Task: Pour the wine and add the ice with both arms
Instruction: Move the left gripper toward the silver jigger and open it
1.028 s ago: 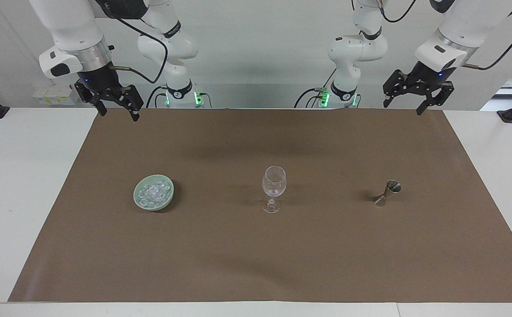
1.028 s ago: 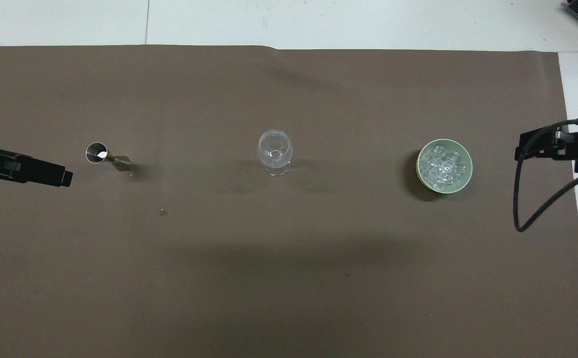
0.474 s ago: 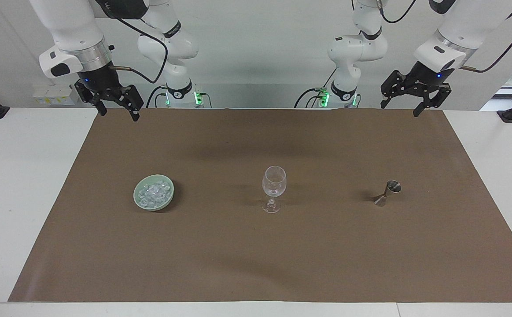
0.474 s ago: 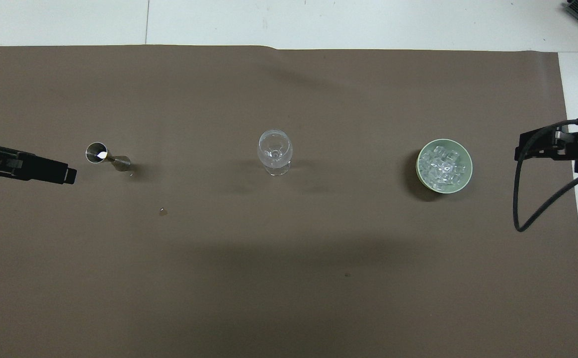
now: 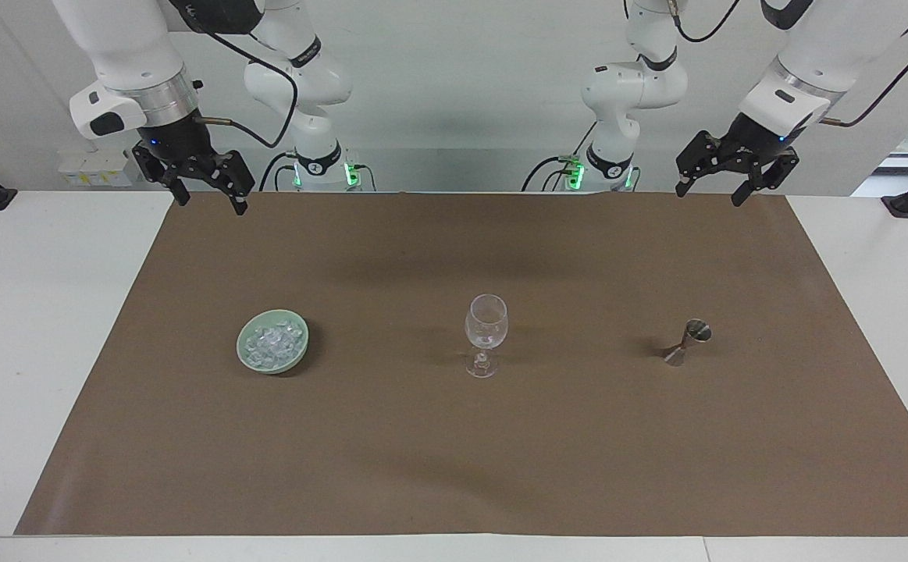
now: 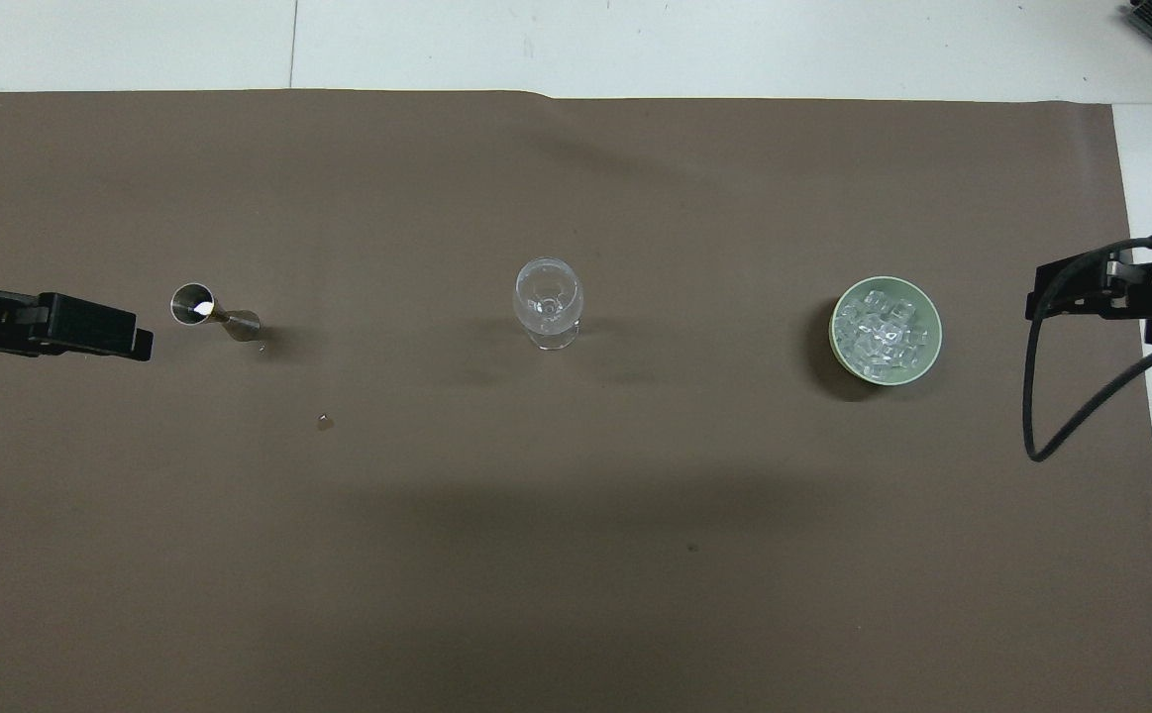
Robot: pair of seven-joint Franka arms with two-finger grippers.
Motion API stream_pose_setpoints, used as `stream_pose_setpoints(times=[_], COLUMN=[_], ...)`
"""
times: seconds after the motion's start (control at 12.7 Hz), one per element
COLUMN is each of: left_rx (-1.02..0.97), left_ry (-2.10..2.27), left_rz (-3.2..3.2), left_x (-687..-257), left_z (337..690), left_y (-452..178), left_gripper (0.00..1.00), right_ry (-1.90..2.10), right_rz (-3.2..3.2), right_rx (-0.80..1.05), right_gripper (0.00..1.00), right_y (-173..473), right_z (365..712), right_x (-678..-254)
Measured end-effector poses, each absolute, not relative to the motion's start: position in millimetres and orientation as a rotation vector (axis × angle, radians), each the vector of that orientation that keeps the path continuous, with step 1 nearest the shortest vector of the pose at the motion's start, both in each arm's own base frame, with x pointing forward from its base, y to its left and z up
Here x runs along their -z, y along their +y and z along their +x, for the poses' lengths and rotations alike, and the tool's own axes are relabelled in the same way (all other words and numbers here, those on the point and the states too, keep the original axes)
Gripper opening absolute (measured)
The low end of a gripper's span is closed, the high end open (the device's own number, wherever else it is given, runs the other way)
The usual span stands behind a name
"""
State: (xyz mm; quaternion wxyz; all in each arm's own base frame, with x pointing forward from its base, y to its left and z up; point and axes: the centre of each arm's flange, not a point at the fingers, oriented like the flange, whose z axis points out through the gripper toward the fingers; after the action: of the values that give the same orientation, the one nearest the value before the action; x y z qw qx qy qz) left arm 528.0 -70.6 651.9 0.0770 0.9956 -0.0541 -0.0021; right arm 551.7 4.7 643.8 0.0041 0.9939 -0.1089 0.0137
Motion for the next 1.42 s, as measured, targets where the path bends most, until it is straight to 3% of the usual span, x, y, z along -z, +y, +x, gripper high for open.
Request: stream_pose_setpoints(times=[0.4,0.71,1.03,1.42], left_rx=[-0.005,0.046,0.155,0.314], left_ry=[-0.031,0.516,1.092,1.395], left_rz=[2.985,2.943,2.807,2.58], left_x=[-654.3,-651.5,-621.4,-577.9], left_z=[530.2,530.2,532.0,535.4], left_y=[-46.7,-48.4,-45.5,-9.4], left_gripper=[1.0,1.0,1.0,1.0], right_ry=[-0.345,-0.351,-0.359,-0.36], right_rz=[3.114,3.113,3.112,3.112], right_rx=[-0.043,-0.043,-0.043,-0.043], right_gripper=[1.0,1.0,1.0,1.0], right_y=[3.4,1.3,-1.7,-2.1], right_z=[551.7,551.8,551.8,551.8], right_x=[-643.8,-643.8,-643.8,-643.8])
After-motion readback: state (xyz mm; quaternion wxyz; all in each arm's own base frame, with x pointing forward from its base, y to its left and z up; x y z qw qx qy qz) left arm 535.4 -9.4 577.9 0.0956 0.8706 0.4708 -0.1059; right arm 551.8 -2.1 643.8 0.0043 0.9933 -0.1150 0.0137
